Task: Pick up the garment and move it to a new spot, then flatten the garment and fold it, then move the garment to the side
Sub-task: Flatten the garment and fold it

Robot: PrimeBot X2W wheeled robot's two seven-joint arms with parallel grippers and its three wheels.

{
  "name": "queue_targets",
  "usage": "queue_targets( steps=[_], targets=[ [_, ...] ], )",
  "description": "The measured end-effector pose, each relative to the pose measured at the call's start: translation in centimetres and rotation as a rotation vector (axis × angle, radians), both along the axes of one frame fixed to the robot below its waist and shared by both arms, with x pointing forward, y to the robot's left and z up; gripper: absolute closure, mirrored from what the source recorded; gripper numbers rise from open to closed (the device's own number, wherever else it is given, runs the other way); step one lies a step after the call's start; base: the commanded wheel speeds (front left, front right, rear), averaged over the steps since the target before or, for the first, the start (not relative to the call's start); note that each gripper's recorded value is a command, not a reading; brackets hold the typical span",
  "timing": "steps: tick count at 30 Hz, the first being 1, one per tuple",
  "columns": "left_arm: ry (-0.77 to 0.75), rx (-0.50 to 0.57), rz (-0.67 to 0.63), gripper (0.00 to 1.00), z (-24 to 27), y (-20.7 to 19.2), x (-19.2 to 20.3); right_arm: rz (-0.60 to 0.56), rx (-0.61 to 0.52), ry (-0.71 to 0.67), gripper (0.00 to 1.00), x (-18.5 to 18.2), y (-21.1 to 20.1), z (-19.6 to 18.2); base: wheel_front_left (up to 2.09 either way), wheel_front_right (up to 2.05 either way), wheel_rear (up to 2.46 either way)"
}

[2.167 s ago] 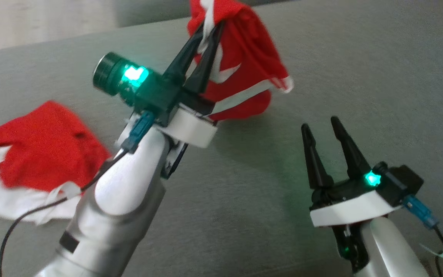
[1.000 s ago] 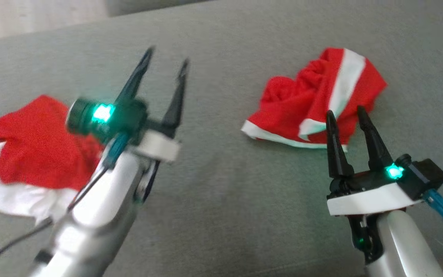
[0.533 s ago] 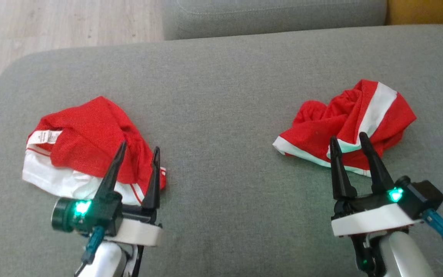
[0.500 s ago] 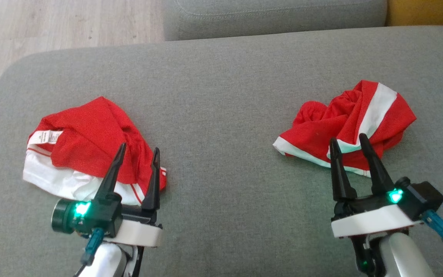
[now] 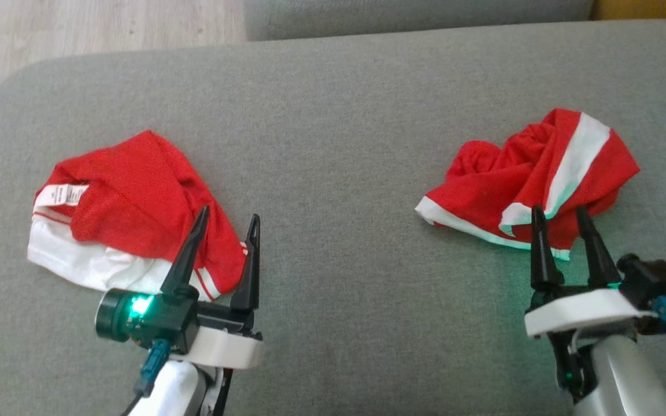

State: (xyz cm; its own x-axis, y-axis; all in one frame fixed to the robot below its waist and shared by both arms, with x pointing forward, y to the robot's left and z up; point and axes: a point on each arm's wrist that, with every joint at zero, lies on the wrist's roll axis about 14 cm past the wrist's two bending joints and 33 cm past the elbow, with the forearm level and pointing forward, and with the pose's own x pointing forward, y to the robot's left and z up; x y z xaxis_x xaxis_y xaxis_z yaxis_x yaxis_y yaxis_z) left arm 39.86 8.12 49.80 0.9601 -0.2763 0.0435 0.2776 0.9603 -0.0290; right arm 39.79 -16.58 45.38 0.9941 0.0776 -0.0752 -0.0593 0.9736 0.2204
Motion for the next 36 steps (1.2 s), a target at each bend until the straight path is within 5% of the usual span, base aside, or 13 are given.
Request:
queue_targets(
  steps=[13, 14, 15, 27, 36],
  targets=[
    [0.030, 0.004, 0.035, 0.00, -1.3, 1.2, 1.0, -0.014, 0.111, 0.171, 0.00, 2.7, 0.9, -5.1, 0.00, 0.00, 0.00],
    [0.032, 0.003, 0.037, 0.00, -1.3, 1.3, 1.1, -0.008, 0.110, 0.171, 0.56, 2.9, 1.1, -5.1, 0.00, 0.00, 0.00],
    [0.033, 0.002, 0.035, 0.00, -1.4, 1.2, 1.0, -0.007, 0.111, 0.166, 1.00, 3.1, 1.2, -4.9, 0.00, 0.00, 0.00],
    [-0.006, -0.017, 0.046, 0.00, 0.3, 1.0, 0.6, 0.029, 0.062, -0.185, 1.00, 5.2, 1.5, 6.4, 0.00, 0.00, 0.00],
    [-0.038, -0.044, 0.067, 0.00, 1.8, 1.3, -0.9, 0.166, -0.081, -0.447, 1.00, 7.2, 6.0, 17.2, 0.00, 0.00, 0.00]
  ],
)
